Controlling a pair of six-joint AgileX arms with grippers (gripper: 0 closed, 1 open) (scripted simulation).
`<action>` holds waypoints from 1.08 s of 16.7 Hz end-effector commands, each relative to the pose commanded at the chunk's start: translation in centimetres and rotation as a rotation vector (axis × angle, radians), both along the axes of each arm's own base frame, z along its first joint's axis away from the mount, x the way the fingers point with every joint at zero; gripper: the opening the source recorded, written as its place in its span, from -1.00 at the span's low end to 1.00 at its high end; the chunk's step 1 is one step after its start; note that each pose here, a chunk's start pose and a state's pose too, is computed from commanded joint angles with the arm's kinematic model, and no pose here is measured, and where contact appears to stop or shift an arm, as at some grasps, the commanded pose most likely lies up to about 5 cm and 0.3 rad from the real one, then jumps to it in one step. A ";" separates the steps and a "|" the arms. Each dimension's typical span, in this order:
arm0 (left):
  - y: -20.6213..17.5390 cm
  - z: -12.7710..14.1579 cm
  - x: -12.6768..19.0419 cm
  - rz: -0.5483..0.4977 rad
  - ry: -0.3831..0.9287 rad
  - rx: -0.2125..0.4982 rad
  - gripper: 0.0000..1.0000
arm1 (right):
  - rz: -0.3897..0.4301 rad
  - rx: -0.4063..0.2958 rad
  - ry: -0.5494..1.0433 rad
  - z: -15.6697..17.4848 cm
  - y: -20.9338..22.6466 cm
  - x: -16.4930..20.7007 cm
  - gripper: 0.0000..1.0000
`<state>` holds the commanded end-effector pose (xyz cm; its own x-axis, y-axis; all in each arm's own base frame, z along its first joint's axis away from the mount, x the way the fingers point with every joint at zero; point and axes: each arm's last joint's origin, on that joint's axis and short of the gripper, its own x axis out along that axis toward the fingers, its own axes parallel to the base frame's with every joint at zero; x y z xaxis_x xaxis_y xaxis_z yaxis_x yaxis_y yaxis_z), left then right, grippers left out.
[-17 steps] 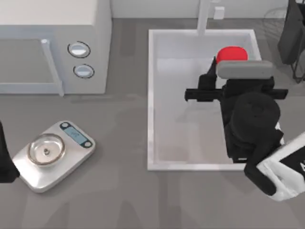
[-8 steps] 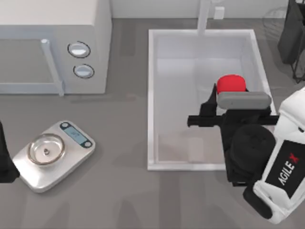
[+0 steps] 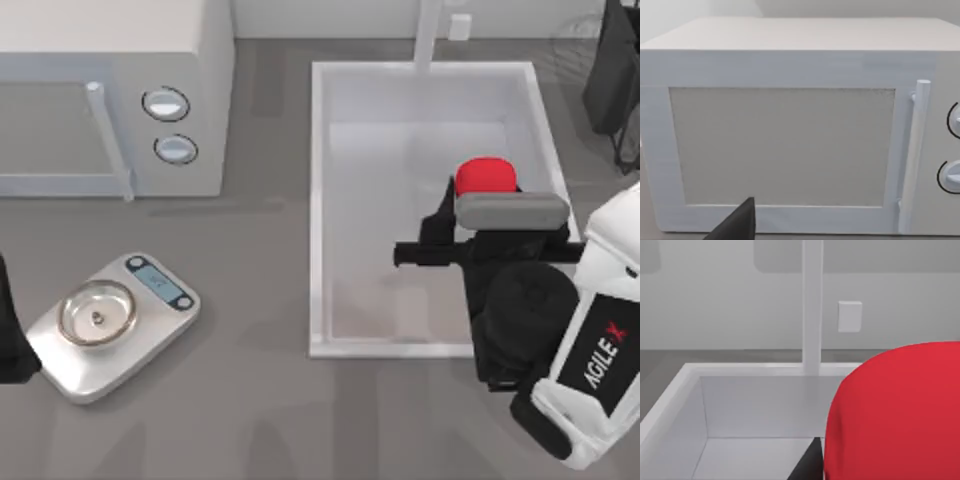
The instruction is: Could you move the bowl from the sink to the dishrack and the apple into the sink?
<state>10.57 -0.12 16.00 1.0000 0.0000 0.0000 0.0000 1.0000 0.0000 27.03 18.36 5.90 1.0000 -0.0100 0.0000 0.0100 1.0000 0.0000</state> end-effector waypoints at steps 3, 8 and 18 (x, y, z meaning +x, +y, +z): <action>0.0 0.0 0.0 0.000 0.000 0.000 1.00 | 0.000 0.000 0.000 0.0 0.0 0.0 0.36; 0.0 0.0 0.0 0.000 0.000 0.000 1.00 | 0.000 0.000 0.000 0.0 0.0 0.0 1.00; 0.0 0.0 0.0 0.000 0.000 0.000 1.00 | -0.001 0.001 0.001 0.2 -0.1 0.1 1.00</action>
<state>10.57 -0.12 16.00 1.0000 0.0000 0.0000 0.0000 1.0000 0.0000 27.10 18.27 6.09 0.9999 -0.0107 -0.0008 0.0107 0.9999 0.0014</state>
